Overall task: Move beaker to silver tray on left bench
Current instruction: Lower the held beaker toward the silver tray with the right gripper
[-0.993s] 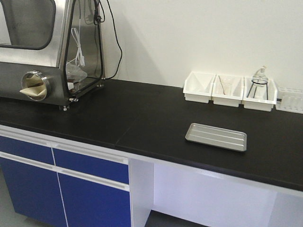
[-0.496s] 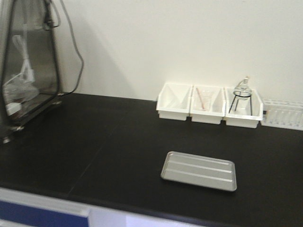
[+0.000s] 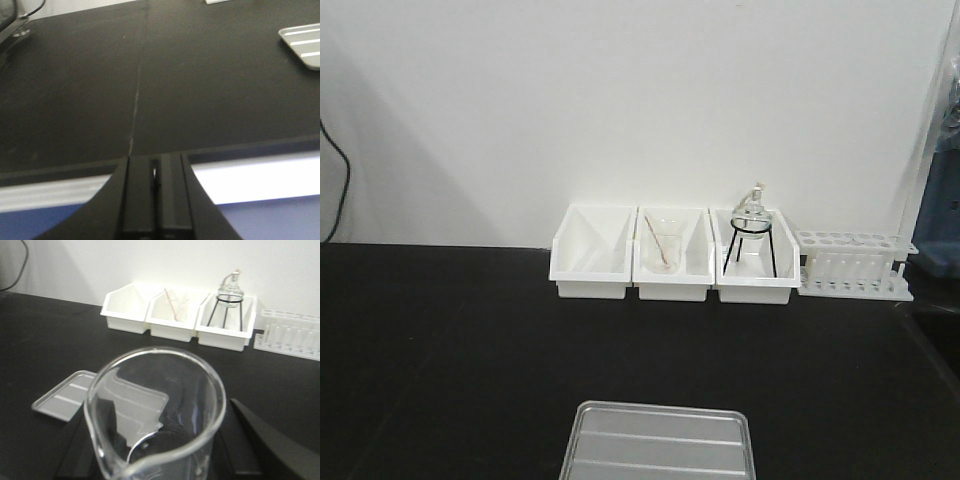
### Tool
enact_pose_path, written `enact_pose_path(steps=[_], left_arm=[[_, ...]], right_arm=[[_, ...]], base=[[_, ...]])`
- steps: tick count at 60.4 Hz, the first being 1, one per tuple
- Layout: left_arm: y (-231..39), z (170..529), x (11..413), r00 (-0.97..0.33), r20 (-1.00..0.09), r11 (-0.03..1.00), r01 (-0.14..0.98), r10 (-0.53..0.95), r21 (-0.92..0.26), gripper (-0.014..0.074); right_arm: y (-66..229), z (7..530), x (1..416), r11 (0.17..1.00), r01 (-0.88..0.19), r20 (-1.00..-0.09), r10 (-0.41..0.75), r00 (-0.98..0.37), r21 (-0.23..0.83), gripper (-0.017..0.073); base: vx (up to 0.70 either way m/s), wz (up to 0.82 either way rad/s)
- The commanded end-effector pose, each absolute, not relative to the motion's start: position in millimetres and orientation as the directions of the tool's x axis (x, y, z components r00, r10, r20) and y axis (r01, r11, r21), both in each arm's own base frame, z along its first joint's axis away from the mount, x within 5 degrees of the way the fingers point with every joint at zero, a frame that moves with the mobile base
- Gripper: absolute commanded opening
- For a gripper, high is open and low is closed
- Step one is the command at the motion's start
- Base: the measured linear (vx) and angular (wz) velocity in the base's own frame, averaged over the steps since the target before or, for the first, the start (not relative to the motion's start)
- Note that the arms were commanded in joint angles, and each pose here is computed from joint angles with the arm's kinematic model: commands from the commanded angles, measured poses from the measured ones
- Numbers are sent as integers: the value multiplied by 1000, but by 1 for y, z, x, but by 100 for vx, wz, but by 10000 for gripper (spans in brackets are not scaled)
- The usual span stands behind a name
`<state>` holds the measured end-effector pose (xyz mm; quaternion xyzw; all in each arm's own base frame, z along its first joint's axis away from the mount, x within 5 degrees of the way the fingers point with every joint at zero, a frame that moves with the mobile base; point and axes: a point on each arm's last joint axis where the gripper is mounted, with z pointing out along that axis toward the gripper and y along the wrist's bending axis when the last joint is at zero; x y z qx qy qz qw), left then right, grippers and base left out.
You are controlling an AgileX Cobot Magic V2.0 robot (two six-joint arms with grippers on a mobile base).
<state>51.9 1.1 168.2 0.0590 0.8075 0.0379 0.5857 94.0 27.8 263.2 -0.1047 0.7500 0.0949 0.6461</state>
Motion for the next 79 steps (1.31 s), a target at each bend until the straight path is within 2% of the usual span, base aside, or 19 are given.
enact_pose_path(steps=[1,28,59,74,79], left_arm=[[0,169,54,-239,-961,990,57,139,129,1],[0,169,54,-239,-961,990,57,139,129,1],[0,169,54,-239,-961,990,57,139,129,1],[0,169,54,-239,-961,990,57,139,129,1],[0,169,54,-239,-961,990,57,139,129,1]], right_arm=[[30,280,95,953,-305,-999,-19,-50,-3,-11],[30,280,95,953,-305,-999,-19,-50,-3,-11],[30,280,95,953,-305,-999,-19,-50,-3,-11],[33,284,94,944,-329,-1000,-4,-2,-4,-11],[37,287,99,931,-360,-998,-40,52,-56,-11]], base=[[31,-26],[23,-18],[5,-6],[0,0],[0,0]])
